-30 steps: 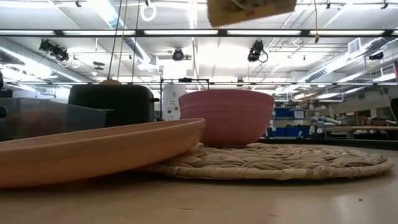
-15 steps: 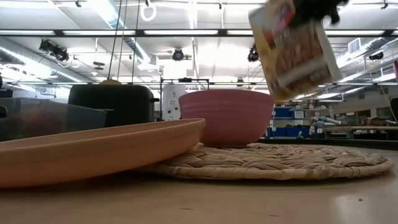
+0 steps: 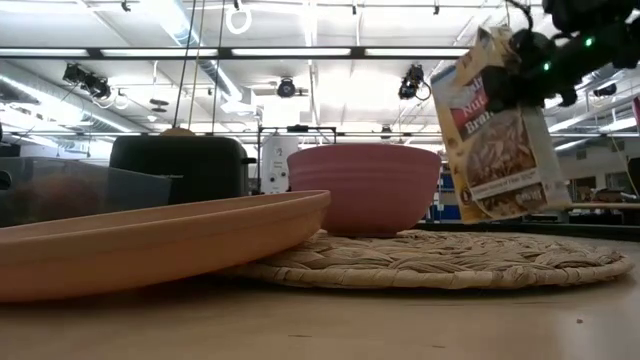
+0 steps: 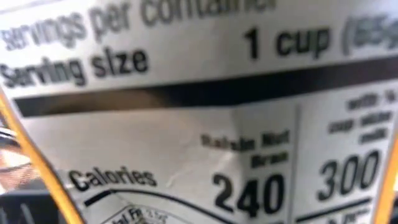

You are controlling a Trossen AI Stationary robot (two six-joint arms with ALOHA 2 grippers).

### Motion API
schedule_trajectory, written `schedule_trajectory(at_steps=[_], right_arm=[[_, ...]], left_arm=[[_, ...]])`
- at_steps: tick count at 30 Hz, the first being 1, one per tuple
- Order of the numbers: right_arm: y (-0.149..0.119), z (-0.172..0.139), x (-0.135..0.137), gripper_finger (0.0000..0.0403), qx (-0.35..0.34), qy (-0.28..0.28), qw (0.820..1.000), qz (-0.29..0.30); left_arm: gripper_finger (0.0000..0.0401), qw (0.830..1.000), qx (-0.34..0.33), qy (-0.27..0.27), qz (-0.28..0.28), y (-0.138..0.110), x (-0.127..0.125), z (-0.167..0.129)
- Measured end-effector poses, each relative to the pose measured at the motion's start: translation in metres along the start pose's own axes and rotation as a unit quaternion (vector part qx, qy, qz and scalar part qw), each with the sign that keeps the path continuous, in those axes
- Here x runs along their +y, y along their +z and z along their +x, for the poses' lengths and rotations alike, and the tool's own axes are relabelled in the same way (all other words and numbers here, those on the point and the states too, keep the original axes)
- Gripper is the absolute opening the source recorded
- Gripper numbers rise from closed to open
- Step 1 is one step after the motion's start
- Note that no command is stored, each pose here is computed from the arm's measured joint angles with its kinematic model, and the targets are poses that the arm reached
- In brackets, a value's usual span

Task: Arrange a breakfast setting
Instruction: Pour the cereal from the yellow cereal box into the pink bowl

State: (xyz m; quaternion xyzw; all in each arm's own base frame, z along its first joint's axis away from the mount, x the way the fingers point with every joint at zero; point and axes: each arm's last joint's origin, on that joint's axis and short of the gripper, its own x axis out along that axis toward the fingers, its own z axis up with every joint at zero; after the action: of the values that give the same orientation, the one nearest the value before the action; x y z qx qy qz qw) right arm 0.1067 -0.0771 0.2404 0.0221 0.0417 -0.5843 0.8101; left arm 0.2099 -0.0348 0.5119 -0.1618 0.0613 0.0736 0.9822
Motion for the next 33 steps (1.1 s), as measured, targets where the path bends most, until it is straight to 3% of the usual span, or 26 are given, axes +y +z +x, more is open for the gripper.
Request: schedule_trajectory(at_steps=[6,14,26,33], right_arm=[[-0.018,0.007,-0.009,0.0138,0.003,-0.043,0.999,-0.003],[-0.024,0.01,-0.012,0.0176,0.019,-0.035,0.999,0.005],[0.019,-0.004,-0.023,0.0286,0.118,-0.042,0.992,0.03],[0.059,-0.024,-0.033,0.0309,0.15,-0.021,0.987,0.046]], left_arm=[[0.0314,1.0,-0.024,-0.008,-0.017,0.005,-0.002,0.0],[0.0314,1.0,-0.02,-0.007,-0.015,0.004,-0.002,0.0],[0.0314,0.999,-0.004,-0.051,0.018,0.003,-0.004,0.0],[0.0314,0.998,-0.005,-0.051,0.044,0.003,-0.004,0.0]])
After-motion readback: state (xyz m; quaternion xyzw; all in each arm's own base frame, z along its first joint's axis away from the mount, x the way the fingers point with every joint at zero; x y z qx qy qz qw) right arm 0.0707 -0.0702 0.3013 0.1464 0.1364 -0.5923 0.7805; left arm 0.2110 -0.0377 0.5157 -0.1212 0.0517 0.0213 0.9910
